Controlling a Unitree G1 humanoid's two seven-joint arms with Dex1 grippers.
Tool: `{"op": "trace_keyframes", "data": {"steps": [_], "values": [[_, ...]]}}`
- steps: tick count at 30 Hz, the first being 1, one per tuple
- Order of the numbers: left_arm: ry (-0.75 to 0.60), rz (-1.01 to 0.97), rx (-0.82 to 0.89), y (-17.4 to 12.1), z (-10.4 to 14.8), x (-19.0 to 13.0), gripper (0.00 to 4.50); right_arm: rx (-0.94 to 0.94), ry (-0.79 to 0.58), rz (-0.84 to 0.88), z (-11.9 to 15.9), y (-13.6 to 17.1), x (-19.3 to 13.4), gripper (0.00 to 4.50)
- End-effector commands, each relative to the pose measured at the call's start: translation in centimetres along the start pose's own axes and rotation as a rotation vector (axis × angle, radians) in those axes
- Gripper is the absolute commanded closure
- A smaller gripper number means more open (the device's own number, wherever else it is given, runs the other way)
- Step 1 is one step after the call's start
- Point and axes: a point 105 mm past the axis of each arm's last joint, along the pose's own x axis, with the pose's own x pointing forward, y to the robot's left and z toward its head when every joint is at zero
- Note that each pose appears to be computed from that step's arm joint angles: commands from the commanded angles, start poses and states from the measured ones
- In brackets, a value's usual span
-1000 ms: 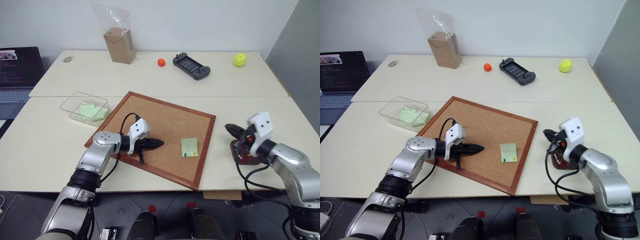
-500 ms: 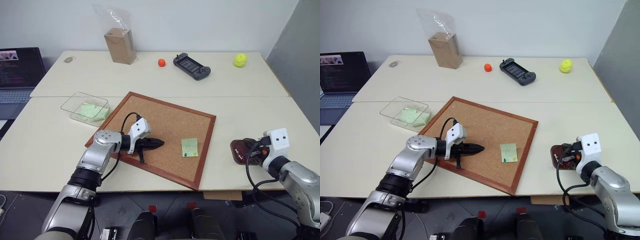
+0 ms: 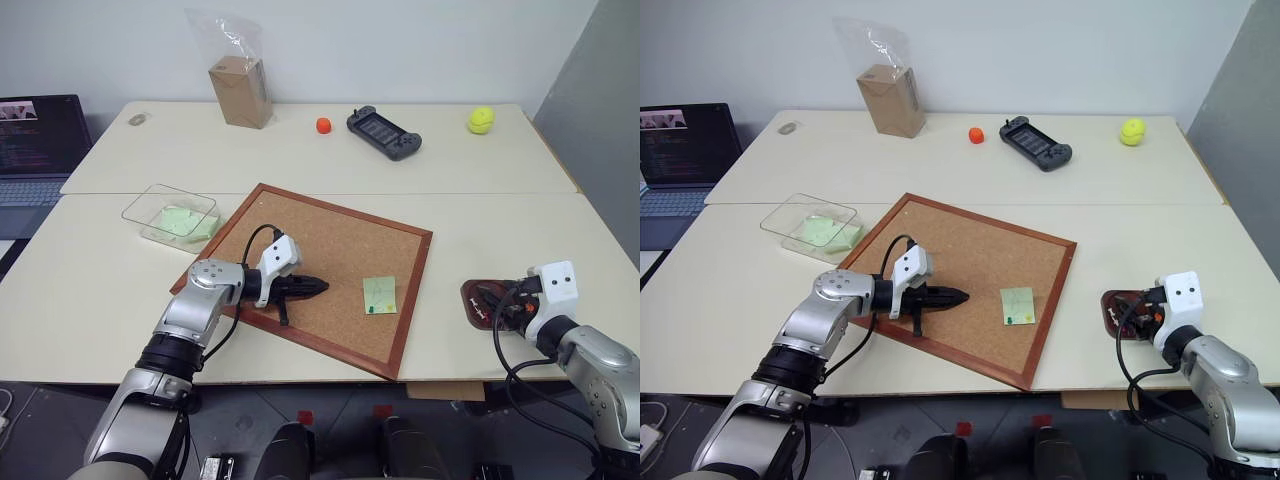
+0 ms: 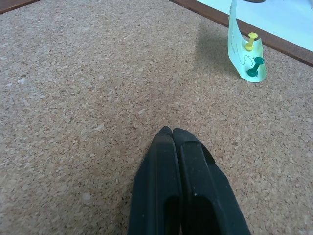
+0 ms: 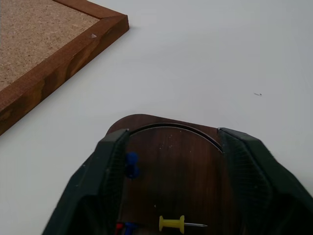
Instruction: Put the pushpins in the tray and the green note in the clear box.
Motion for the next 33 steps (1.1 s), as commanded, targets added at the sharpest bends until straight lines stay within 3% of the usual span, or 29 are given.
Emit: {"op": "trace_keyframes", "data": {"steps": [1,14,21,29,33], "values": [[0.005,-0.004,0.011,-0.1,0.3,0.2,4.5,-0.064,-0.039,-0.022,1.1,-0.4,-0.1,0.71],[0.001,-0.002,0.016,0.0,0.4,0.6,4.5,-0.12,-0.021,-0.059,0.5,-0.9,0.4,0.71],[-0.003,-0.002,0.017,0.0,0.3,0.7,4.5,-0.107,-0.089,-0.053,2.4,-1.2,-0.1,0.71],[-0.006,0.0,0.024,0.0,0.2,0.8,4.5,0.008,-0.205,0.212,5.7,1.2,-1.7,0.71],[-0.004,0.0,0.03,0.2,0.3,0.7,4.5,0.013,-0.236,0.392,7.5,4.0,-2.1,0.71]]}}
